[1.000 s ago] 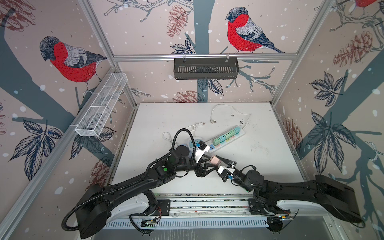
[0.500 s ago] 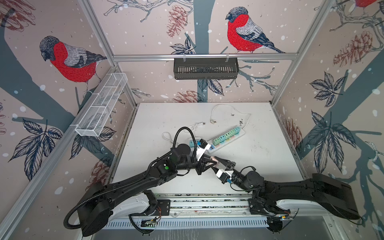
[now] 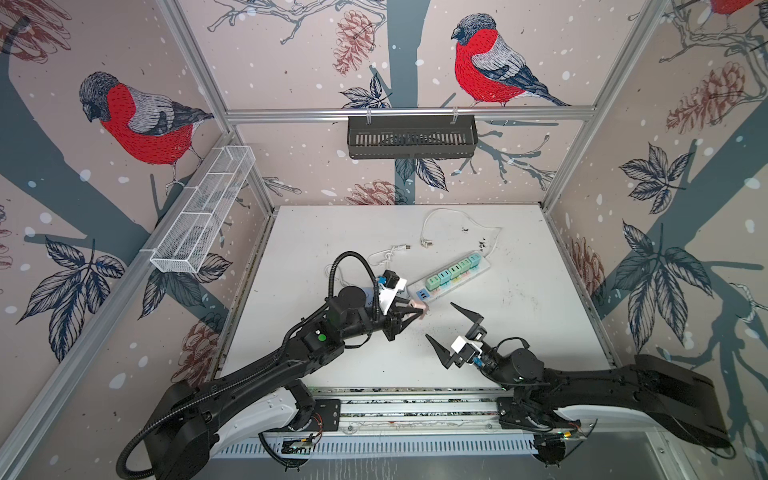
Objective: Insert the plug
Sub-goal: 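Open the right gripper and withdraw it while left carries the plug away, then carry the pink plug with the left gripper over the light-blue socket block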
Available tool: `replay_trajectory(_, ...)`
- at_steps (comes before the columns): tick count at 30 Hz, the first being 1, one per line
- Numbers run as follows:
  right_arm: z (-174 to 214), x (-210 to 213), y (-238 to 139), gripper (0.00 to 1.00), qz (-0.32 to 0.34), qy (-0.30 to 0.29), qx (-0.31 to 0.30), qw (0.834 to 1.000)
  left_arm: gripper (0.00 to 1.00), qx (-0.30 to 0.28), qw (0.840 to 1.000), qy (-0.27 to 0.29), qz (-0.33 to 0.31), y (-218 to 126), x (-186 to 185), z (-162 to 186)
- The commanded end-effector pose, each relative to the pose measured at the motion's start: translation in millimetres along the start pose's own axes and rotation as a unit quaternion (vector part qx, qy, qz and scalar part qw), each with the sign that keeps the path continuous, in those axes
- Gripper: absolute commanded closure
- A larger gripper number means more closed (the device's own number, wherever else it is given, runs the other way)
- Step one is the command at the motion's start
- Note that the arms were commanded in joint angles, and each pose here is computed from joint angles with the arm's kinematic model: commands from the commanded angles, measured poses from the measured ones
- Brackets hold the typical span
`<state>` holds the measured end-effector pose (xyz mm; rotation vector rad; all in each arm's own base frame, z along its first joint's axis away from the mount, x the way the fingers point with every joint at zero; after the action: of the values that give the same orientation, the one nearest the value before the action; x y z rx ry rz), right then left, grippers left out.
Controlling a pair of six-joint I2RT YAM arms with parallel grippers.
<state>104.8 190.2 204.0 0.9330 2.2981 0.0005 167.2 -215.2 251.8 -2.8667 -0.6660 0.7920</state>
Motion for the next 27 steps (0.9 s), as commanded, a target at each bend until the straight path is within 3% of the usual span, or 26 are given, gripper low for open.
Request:
replay_trajectory(1, 4.5, -16.2, -4.8, 0.00, 0.049, 0.051, 0.016, 0.997, 1.00, -0.061, 0.997, 0.036, -0.039, -14.1, 9.4, -18.8)
replay_trajectory(6, 21.2, -43.4, -21.6, 0.00, 0.140, 0.103, 0.045, 0.984, 1.00, -0.099, 0.984, 0.108, -0.104, -27.4, 11.9, -37.7)
replay_trajectory(8, 32.8, -56.5, -33.4, 0.00, 0.196, 0.134, 0.056, 0.970, 1.00, -0.102, 0.978, 0.139, -0.120, -29.2, 10.4, -46.4)
replay_trajectory(10, 45.8, -68.0, -45.5, 0.00, 0.251, 0.168, 0.065, 0.951, 1.00, -0.079, 0.970, 0.216, -0.079, -27.3, -0.2, -46.9)
replay_trajectory(12, 59.8, -76.5, -54.1, 0.00, 0.289, 0.195, 0.079, 0.934, 1.00, -0.092, 0.964, 0.227, -0.107, -29.4, 1.0, -57.0)
replay_trajectory(16, 73.5, -84.7, -59.4, 0.00, 0.293, 0.228, 0.078, 0.925, 1.00, -0.062, 0.938, 0.273, -0.204, -23.1, 15.4, -75.5)
replay_trajectory(22, 77.9, -90.5, -62.8, 0.00, 0.315, 0.244, 0.083, 0.914, 1.00, 0.038, 0.894, 0.376, -0.241, -4.8, 33.1, -80.7)
replay_trajectory(27, 80.0, -92.9, -61.5, 0.00, 0.318, 0.250, 0.090, 0.910, 1.00, 0.096, 0.887, 0.364, -0.266, -15.7, 72.6, -94.0)
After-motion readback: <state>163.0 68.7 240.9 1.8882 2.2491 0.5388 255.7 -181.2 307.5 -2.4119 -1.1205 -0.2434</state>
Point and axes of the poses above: each gripper's point midway between its finger pads, its own y axis out along the fingers, its own x axis along the line the jaws close on, z = x × y, the point moved 8 cm from there along -y, back along the fingers, and after that the axes turned 7 degrees about -y, right-handed, at the moved point
